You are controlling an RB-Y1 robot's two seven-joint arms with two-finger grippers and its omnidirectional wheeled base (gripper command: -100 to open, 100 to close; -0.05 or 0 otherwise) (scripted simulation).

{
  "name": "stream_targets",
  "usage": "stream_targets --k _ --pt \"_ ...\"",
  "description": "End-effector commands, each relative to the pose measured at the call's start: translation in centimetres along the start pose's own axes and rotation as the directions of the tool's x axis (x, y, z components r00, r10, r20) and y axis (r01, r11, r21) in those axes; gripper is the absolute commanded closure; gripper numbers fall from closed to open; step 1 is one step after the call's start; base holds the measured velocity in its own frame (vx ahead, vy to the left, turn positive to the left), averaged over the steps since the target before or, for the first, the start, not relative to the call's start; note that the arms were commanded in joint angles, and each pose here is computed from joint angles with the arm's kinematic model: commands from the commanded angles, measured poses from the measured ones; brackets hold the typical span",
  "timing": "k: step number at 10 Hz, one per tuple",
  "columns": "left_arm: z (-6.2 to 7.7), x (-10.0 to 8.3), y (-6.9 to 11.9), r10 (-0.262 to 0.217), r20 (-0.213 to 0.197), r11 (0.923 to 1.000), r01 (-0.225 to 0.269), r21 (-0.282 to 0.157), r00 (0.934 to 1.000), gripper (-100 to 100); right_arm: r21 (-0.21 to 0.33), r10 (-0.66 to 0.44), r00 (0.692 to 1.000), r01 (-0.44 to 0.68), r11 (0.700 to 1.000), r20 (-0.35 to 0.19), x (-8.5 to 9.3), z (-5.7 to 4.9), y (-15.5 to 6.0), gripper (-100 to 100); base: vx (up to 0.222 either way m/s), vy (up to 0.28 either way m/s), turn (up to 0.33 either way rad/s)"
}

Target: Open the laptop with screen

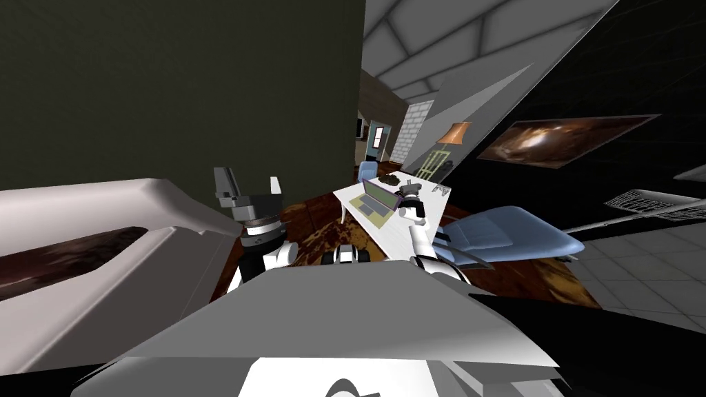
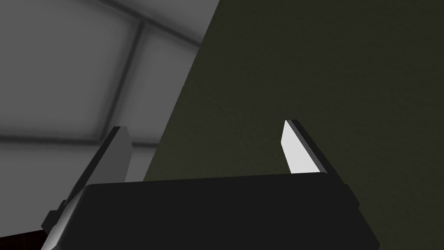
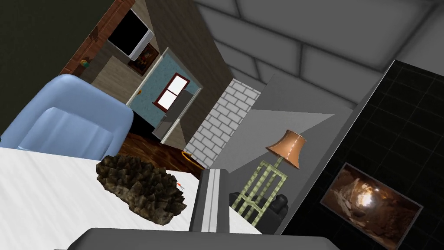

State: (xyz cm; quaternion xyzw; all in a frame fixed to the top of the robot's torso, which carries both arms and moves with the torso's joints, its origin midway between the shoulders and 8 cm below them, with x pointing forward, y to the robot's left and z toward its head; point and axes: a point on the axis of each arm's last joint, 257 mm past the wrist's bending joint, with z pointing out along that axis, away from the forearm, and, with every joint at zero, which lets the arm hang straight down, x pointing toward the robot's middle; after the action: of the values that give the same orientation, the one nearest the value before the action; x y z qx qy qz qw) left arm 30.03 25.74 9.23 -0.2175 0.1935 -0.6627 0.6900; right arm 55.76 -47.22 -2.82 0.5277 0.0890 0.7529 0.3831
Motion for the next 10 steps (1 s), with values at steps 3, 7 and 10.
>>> stream_targets --k 3,7,10 --pt "0.0 0.0 0.0 0.0 0.0 1.0 0.0 0.0 1.0 0 -0.096 0.151 0.987 -0.155 0.983 -0.045 0.1 -3.4 2.8 100 -0.032 -0.027 0.251" --pt "0.0 0.0 0.0 0.0 0.0 1.0 0.0 0.0 1.0 0 -0.184 0.29 0.951 -0.305 0.934 -0.105 0.7 -6.5 5.0 100 -0.059 -0.041 0.207" --pt "0.0 0.0 0.0 0.0 0.0 1.0 0.0 0.0 1.0 0 -0.254 0.34 0.931 -0.364 0.896 -0.137 0.2 -8.4 7.7 100 -0.034 -0.017 0.2"
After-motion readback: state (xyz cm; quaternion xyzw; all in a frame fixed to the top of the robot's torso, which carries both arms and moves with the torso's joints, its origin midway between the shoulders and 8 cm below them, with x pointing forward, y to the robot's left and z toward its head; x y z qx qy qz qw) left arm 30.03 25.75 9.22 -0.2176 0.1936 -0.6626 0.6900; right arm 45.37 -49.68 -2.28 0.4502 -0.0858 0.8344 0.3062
